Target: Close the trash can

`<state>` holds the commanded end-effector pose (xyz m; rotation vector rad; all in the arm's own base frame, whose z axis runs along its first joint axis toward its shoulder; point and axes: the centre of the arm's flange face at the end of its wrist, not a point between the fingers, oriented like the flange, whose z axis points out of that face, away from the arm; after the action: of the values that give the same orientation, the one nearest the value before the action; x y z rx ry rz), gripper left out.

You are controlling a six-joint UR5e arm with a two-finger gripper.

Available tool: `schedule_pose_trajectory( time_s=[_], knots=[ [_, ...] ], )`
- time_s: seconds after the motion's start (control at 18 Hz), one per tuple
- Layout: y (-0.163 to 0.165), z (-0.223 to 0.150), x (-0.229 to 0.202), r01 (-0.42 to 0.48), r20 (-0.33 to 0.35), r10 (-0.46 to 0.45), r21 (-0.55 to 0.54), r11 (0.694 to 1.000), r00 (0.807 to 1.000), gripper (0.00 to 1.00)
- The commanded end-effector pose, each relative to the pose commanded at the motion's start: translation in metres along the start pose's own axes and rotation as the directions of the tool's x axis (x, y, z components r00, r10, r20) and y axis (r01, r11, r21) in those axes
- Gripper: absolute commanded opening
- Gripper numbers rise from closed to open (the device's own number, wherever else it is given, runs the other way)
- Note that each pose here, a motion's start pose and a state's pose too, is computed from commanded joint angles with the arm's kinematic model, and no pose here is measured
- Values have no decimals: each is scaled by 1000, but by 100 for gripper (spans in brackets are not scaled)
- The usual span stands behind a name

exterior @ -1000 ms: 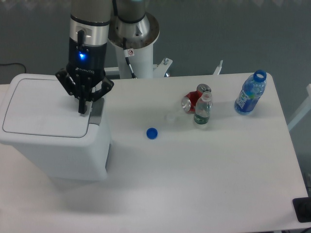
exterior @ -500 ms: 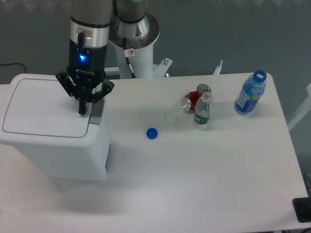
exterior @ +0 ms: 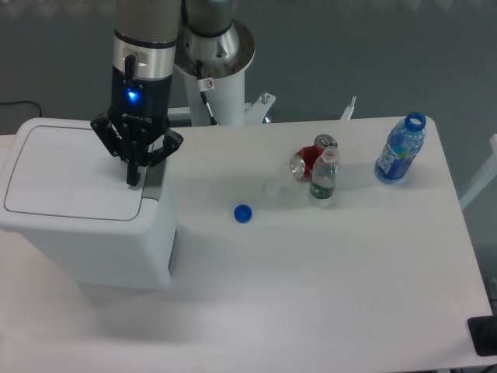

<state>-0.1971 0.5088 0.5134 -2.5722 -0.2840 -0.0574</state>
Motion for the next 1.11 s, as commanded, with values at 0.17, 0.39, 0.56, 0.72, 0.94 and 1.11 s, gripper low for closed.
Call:
schedule_pose_trajectory(
  time_s=[0.17,0.39,0.56,0.72,0.94,1.11],
  knots=[
    [2,-20,5,-7,4,6,32,999,1000,94],
    [2,-33,9,-12,11,12,52,999,1000,100],
    [6,-49,-2,-27,61,23,62,998,998,100],
    [14,-57,-33,-82,106,77,52,995,991,100],
    [27,-63,-88,-152,167,147,18,988,975,100],
    [37,-55,-125,-233,196,238,-49,971,951,100]
  ],
)
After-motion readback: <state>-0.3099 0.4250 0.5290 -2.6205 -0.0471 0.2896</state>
